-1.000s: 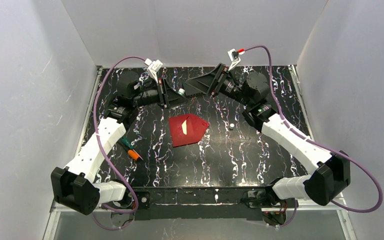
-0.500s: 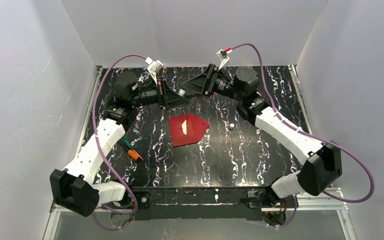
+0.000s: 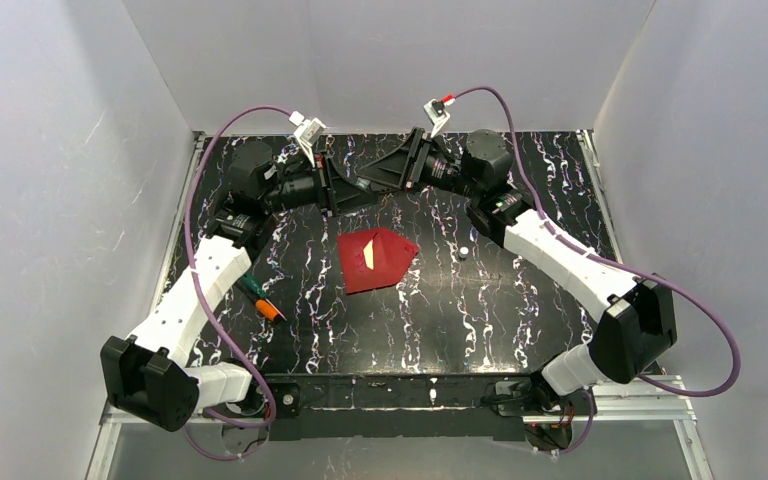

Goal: Place the letter into the envelope and seal it

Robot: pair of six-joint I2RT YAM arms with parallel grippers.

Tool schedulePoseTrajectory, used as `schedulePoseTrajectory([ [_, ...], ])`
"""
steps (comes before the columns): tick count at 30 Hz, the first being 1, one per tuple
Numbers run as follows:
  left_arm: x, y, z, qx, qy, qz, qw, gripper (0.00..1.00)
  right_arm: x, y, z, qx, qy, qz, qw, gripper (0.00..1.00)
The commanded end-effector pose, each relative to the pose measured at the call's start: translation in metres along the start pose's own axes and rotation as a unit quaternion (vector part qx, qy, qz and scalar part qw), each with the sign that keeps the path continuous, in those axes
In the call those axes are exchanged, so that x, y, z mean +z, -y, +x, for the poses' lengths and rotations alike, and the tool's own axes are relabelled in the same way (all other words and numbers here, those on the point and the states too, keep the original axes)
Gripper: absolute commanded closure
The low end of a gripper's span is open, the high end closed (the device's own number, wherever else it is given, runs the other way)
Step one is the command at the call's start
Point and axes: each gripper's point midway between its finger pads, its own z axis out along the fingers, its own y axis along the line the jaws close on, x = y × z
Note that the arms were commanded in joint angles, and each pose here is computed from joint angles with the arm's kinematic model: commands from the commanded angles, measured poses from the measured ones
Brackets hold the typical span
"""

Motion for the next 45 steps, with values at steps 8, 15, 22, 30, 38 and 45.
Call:
schedulePoseTrajectory([
  [8, 0.004, 0.003, -0.027, 0.018, 0.033, -0.011, 0.999, 1.00, 0.008, -0.031, -0.013, -0.021, 0.000, -0.050, 0.999, 0.93],
  [15, -0.003, -0.013, -0.027, 0.165, 0.041, -0.042, 0.985, 1.00, 0.014, 0.054, -0.019, 0.048, -0.001, 0.203, 0.978, 0.99],
  [22, -0.017, -0.029, -0.012, 0.390, 0.002, -0.051, 0.919, 1.00, 0.008, 0.068, -0.022, 0.055, 0.004, 0.264, 0.963, 0.99],
  [30, -0.009, -0.037, -0.015, 0.412, -0.030, -0.039, 0.910, 1.00, 0.005, 0.047, -0.004, 0.030, -0.037, 0.197, 0.979, 0.47],
  [38, -0.006, -0.035, -0.010, 0.427, -0.047, -0.012, 0.903, 1.00, 0.005, 0.028, 0.009, 0.024, -0.070, 0.128, 0.989, 0.49],
  [45, -0.004, -0.039, -0.012, 0.421, -0.046, -0.017, 0.906, 1.00, 0.007, 0.015, 0.009, 0.010, -0.085, 0.101, 0.991, 0.50],
])
